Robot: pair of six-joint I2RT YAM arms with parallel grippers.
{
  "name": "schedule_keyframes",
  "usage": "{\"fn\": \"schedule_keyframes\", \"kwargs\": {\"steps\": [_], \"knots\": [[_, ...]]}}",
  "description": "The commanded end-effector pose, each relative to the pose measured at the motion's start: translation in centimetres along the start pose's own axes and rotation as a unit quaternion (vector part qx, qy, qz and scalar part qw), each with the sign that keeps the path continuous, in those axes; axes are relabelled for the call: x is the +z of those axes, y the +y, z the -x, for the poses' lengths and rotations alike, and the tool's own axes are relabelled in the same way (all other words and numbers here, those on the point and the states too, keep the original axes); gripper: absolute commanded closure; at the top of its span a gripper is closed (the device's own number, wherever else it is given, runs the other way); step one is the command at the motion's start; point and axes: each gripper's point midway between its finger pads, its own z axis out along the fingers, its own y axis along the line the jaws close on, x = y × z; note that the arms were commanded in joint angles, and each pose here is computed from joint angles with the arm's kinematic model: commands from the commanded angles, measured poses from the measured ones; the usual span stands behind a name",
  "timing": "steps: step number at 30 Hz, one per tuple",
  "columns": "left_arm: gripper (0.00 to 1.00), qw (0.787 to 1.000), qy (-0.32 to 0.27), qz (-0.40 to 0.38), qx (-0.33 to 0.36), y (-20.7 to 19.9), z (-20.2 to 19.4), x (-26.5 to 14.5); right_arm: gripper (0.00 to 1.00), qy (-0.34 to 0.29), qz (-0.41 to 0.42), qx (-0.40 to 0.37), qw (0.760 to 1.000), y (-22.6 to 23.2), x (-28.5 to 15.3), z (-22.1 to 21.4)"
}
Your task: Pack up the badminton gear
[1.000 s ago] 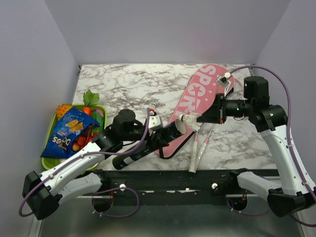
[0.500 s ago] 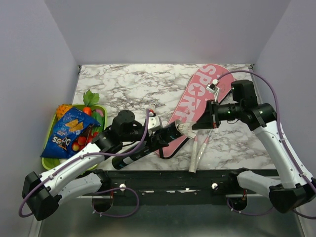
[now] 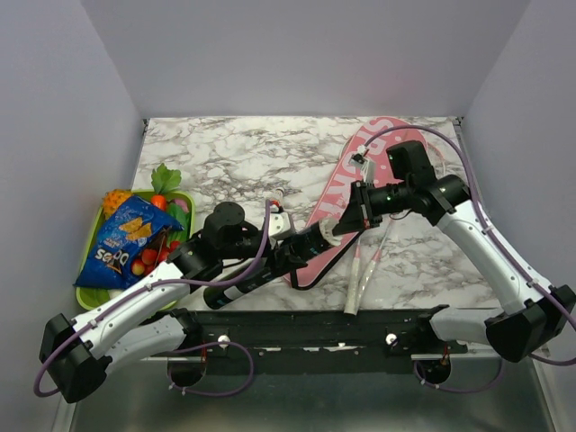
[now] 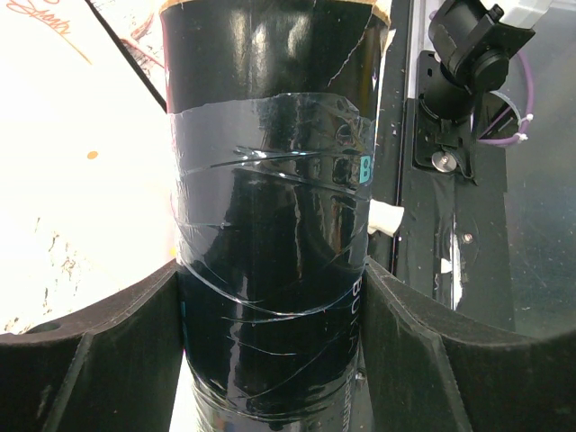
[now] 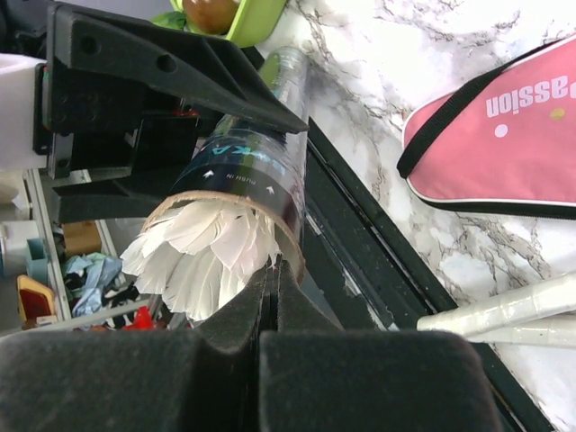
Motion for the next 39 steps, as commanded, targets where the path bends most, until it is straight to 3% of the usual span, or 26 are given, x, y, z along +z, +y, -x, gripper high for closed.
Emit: {"fn": "schedule_keyframes", "kwargs": {"steps": [1, 12, 19, 22, 23, 29, 39], "knots": [[1.0, 1.0, -0.014, -0.005, 0.007, -0.1, 0.5, 0.2, 0.99, -0.015, -0.024, 0.001, 1.0, -0.1, 0.9, 1.3], [1.0, 1.0, -0.023, -0.001, 0.011, 0.3, 1.3, 0.8, 0.99, 0.034, -0.032, 0.002, 0.999, 0.4, 4.3, 0.2], [1.0, 0.999, -0.032, 0.013, 0.015, 1.1, 2.0, 1.2, 0.99, 0.045, -0.033, 0.002, 0.998, 0.3, 4.3, -0.7], [1.0, 0.999, -0.03, 0.02, 0.014, 1.4, 1.9, 1.3, 0.83, 0.042, -0.042, -0.004, 0.998, 0.3, 3.9, -0.8], [1.0, 0.999, -0.027, 0.022, 0.011, 1.5, 1.7, 1.4, 0.74, 0.042, -0.045, -0.005, 0.998, 0.4, 3.7, -0.7], [1.0, 0.999, -0.013, 0.047, 0.007, 2.1, 0.4, 1.0, 0.5, 0.004, -0.056, -0.031, 0.998, 2.6, 1.5, 1.1], [1.0, 0.987, 0.013, 0.157, 0.013, 4.9, -2.5, -1.3, 0.43, -0.059, -0.149, -0.046, 0.986, 1.0, -3.6, 5.7]]}}
